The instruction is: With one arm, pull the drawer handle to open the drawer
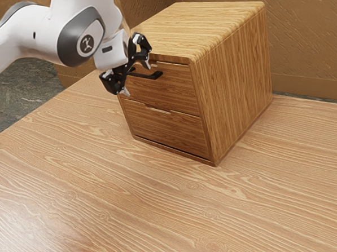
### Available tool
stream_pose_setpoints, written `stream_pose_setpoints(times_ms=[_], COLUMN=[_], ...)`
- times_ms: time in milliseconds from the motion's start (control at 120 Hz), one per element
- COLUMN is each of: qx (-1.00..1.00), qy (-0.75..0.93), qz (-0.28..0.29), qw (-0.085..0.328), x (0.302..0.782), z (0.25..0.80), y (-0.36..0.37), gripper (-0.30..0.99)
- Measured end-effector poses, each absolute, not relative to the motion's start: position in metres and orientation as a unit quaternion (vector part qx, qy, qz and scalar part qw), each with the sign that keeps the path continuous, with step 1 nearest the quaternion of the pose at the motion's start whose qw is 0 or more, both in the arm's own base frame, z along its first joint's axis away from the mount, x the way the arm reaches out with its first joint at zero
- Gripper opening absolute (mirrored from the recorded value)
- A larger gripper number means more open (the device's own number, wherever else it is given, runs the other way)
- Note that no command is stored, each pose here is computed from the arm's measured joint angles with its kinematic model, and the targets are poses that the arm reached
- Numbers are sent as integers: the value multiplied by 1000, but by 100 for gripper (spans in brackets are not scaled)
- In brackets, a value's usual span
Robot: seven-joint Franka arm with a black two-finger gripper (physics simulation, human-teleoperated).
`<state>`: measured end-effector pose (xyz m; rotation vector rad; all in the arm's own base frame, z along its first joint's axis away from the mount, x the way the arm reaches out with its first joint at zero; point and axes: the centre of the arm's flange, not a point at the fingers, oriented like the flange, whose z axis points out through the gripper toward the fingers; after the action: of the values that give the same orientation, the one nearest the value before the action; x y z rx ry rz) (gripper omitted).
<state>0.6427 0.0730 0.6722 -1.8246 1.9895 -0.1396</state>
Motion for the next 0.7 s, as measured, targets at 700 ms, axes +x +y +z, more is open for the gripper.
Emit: stream_pose_setpoints(times_ms=[700], qx=[-660], qy=[709], qz=[-62], qw=[240], x=[651], z=[656], y=[95], gripper=[30])
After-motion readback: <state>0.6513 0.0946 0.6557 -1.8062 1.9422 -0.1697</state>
